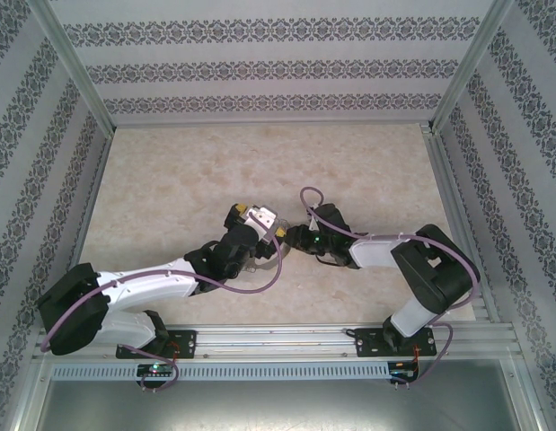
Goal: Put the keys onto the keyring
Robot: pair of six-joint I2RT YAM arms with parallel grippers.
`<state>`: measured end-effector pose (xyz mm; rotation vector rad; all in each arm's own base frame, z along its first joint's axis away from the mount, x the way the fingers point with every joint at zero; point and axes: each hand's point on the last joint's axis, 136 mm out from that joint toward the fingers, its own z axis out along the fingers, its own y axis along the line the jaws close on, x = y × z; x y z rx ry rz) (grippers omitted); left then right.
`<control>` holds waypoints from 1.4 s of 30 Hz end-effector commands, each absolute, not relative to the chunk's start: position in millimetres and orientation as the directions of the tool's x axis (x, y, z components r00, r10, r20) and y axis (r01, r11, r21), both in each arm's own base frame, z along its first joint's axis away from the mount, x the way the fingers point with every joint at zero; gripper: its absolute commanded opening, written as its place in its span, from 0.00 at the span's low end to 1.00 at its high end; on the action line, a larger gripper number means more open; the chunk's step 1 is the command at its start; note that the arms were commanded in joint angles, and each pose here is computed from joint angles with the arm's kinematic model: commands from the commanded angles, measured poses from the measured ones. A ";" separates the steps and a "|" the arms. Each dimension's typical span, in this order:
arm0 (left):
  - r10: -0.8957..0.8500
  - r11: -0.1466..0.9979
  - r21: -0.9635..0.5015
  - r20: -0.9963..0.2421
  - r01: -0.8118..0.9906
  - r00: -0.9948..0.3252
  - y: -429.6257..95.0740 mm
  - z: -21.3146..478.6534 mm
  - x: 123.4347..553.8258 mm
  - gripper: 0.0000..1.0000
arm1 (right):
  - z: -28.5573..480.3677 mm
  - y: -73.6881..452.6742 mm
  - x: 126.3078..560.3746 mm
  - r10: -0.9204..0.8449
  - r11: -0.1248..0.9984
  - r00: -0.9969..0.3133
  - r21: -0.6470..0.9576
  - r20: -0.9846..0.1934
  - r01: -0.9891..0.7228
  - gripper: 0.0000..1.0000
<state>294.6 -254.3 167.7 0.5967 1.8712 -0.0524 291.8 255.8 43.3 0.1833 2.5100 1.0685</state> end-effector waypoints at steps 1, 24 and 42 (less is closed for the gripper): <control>0.337 0.897 0.201 -0.888 0.394 -0.313 -252.4 168.5 299.6 1.00 | 42.6 238.9 293.8 0.264 0.747 -0.892 0.663 -0.366 -0.051 0.32; 0.124 0.949 -0.017 -0.898 0.314 -0.422 -217.7 176.0 321.9 1.00 | 32.3 249.6 307.6 0.096 0.817 -0.898 0.549 -0.429 -0.175 0.34; 0.209 0.894 -0.063 -0.817 0.443 -0.537 -239.7 151.8 321.0 1.00 | 41.3 211.3 323.0 0.170 0.839 -0.874 0.533 -0.455 -0.114 0.37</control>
